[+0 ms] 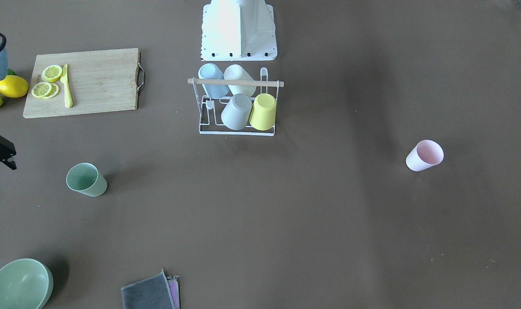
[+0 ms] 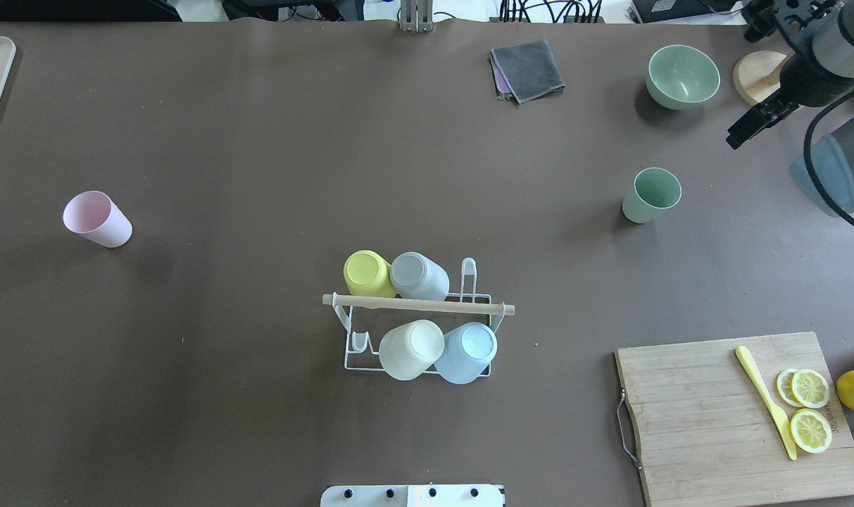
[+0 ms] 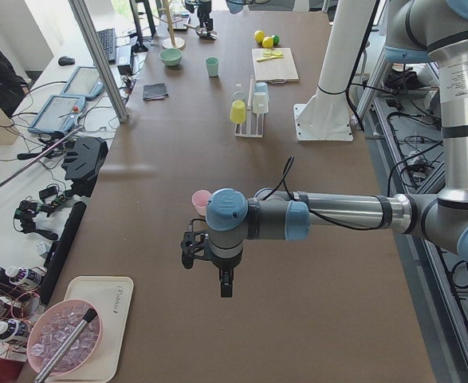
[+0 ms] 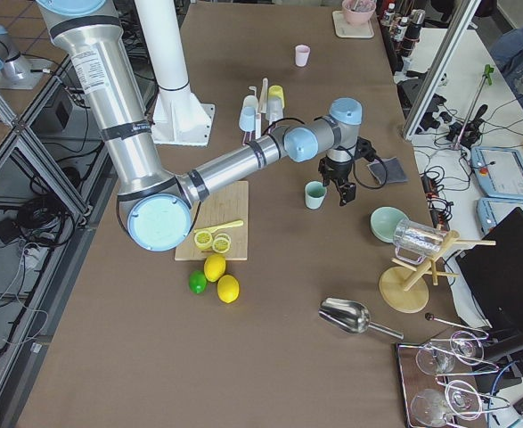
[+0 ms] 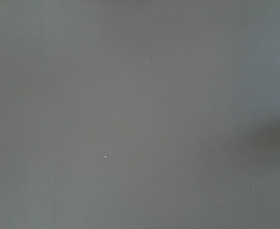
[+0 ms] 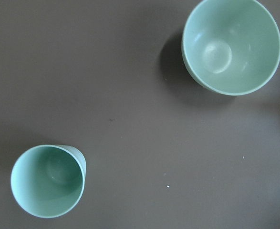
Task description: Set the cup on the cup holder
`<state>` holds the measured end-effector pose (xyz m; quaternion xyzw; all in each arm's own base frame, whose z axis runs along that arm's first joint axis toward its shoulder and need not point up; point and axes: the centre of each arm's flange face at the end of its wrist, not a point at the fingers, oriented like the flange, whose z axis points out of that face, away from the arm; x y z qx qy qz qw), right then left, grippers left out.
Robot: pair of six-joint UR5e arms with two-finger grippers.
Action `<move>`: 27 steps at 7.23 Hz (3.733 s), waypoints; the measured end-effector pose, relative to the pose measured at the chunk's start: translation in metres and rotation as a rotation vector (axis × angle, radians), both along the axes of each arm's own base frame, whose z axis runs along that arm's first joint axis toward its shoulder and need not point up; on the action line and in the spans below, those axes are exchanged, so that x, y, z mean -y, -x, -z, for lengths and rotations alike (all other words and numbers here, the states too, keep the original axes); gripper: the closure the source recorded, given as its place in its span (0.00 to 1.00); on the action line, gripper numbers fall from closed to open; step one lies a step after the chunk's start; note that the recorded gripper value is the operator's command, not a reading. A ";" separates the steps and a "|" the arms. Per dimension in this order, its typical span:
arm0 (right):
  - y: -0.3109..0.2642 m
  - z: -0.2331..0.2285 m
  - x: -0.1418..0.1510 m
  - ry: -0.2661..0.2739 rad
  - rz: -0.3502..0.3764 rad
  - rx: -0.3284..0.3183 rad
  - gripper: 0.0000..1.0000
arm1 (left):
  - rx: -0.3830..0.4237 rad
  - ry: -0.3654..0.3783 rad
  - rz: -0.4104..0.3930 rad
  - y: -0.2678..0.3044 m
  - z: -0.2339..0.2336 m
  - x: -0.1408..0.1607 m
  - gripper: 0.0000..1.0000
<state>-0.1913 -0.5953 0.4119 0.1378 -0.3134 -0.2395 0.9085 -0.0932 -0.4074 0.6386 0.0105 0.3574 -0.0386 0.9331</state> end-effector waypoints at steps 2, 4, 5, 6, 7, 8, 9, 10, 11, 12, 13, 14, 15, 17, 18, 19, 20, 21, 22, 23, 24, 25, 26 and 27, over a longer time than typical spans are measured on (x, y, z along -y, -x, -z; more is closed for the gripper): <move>0.041 0.046 0.007 -0.025 0.036 -0.048 0.00 | 0.000 -0.001 0.000 0.000 0.001 0.000 0.01; 0.087 0.080 0.006 -0.029 0.098 -0.064 0.00 | 0.000 -0.008 -0.001 0.000 0.004 0.002 0.01; 0.112 0.093 0.005 -0.039 0.132 -0.067 0.00 | 0.000 -0.014 -0.001 0.000 0.007 0.003 0.01; 0.135 0.104 0.011 -0.064 0.167 -0.086 0.00 | -0.001 -0.018 -0.001 0.000 0.009 0.004 0.01; 0.154 0.111 0.023 -0.101 0.214 -0.121 0.00 | -0.002 -0.024 -0.001 0.000 0.012 0.006 0.01; 0.167 0.116 0.038 -0.121 0.255 -0.162 0.00 | -0.005 -0.033 -0.004 -0.002 0.018 0.012 0.01; 0.178 0.119 0.050 -0.107 0.279 -0.204 0.00 | -0.007 -0.043 -0.014 -0.006 0.026 0.020 0.01; 0.194 0.123 0.052 -0.082 0.304 -0.258 0.00 | -0.008 -0.041 -0.026 -0.011 0.037 0.032 0.01; 0.215 0.126 0.043 -0.079 0.350 -0.336 0.00 | -0.008 -0.028 -0.043 -0.018 0.055 0.052 0.01; 0.231 0.126 0.032 -0.099 0.418 -0.416 0.00 | -0.006 -0.012 -0.069 -0.031 0.079 0.077 0.01; 0.242 0.122 0.023 -0.133 0.507 -0.497 0.00 | -0.004 0.001 -0.104 -0.050 0.106 0.103 0.01; 0.248 0.117 0.017 -0.165 0.593 -0.565 0.00 | -0.003 0.003 -0.130 -0.065 0.124 0.118 0.01; 0.253 0.110 0.012 -0.197 0.686 -0.623 0.00 | -0.006 0.000 -0.151 -0.077 0.133 0.125 0.01; 0.262 0.093 0.011 -0.213 0.831 -0.684 0.00 | -0.013 0.000 -0.189 -0.098 0.136 0.135 0.01; 0.268 0.083 0.013 -0.200 0.886 -0.688 0.00 | -0.016 0.003 -0.200 -0.105 0.132 0.140 0.01; 0.278 0.075 0.015 -0.181 0.933 -0.691 0.00 | -0.014 0.000 -0.224 -0.118 0.130 0.151 0.01; 0.290 0.068 0.016 -0.159 0.967 -0.698 0.00 | -0.010 -0.001 -0.266 -0.144 0.132 0.167 0.01; 0.298 0.061 0.016 -0.140 0.988 -0.707 0.00 | -0.007 0.005 -0.300 -0.168 0.135 0.186 0.01; 0.303 0.053 0.015 -0.122 1.004 -0.719 0.00 | -0.006 0.014 -0.323 -0.186 0.137 0.201 0.01; 0.308 0.044 0.010 -0.103 1.022 -0.740 0.00 | -0.004 0.021 -0.349 -0.206 0.142 0.212 0.01; 0.313 0.039 0.005 -0.090 1.041 -0.765 0.00 | -0.001 0.028 -0.371 -0.223 0.148 0.221 0.01; 0.315 0.035 0.001 -0.084 1.052 -0.781 0.00 | 0.002 0.042 -0.388 -0.238 0.157 0.232 0.01; 0.316 0.032 0.000 -0.084 1.056 -0.796 0.00 | 0.006 0.064 -0.406 -0.255 0.168 0.246 0.01; 0.315 0.031 0.000 -0.088 1.058 -0.813 0.00 | 0.009 0.083 -0.426 -0.274 0.175 0.256 0.01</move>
